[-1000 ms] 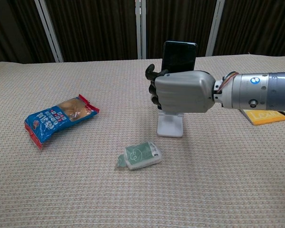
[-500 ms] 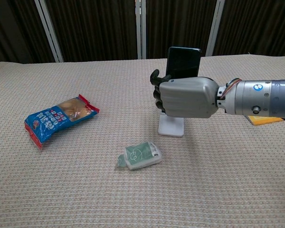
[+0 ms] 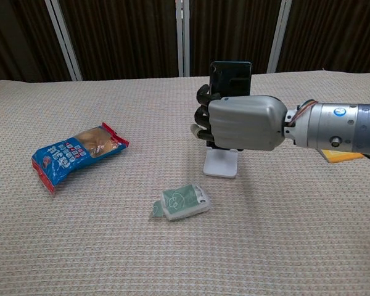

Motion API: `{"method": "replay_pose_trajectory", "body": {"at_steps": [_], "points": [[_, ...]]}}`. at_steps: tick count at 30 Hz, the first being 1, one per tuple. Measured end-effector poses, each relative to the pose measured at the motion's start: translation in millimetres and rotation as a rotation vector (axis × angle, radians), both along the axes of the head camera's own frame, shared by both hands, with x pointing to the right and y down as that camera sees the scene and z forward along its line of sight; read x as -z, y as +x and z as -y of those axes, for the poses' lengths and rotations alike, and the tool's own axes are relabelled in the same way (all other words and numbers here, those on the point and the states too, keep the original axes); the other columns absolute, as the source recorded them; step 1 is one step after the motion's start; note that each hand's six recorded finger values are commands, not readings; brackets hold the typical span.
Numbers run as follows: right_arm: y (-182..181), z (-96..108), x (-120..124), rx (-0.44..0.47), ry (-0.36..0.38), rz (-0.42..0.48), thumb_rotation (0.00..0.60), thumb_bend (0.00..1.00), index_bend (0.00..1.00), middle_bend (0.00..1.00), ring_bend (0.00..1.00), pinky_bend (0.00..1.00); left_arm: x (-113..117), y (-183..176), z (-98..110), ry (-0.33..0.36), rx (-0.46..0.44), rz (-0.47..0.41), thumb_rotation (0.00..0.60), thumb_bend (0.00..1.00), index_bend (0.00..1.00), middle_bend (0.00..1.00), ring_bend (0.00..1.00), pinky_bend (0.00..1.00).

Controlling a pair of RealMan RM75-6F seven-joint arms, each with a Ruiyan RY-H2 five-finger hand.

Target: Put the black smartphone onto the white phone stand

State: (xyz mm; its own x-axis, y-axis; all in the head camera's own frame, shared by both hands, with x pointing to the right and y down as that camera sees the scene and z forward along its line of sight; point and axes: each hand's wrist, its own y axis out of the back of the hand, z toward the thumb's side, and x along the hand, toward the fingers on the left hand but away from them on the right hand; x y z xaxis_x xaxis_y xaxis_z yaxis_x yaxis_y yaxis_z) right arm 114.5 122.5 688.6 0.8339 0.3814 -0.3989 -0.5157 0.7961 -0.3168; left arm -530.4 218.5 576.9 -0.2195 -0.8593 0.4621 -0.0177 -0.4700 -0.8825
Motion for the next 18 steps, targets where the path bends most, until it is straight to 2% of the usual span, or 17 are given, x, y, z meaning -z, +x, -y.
{"method": "replay_pose_trajectory", "body": {"at_steps": [7, 12, 16, 18], "points": [[10.8, 4.0, 16.2, -0.051, 0.0, 0.05, 0.6, 0.13, 0.17, 0.27, 0.4, 0.32, 2.4, 2.4, -0.6, 0.005, -0.007, -0.013, 0.6, 0.0, 0.0, 0.0, 0.0, 0.0], [24.7, 4.2, 39.4, -0.121, -0.016, 0.134, 0.6, 0.13, 0.18, 0.28, 0.4, 0.32, 6.8, 4.9, -1.2, 0.017, -0.016, -0.032, 0.6, 0.0, 0.0, 0.0, 0.0, 0.0], [45.3, 1.1, 66.3, -0.228, -0.058, 0.252, 0.6, 0.13, 0.18, 0.27, 0.4, 0.29, 11.2, 8.7, -2.0, 0.027, -0.029, -0.052, 0.6, 0.0, 0.0, 0.0, 0.0, 0.0], [61.3, -3.7, 81.6, -0.323, -0.106, 0.333, 0.6, 0.12, 0.18, 0.24, 0.38, 0.22, 14.0, 11.0, -2.7, 0.034, -0.037, -0.063, 0.6, 0.0, 0.0, 0.0, 0.0, 0.0]]}}
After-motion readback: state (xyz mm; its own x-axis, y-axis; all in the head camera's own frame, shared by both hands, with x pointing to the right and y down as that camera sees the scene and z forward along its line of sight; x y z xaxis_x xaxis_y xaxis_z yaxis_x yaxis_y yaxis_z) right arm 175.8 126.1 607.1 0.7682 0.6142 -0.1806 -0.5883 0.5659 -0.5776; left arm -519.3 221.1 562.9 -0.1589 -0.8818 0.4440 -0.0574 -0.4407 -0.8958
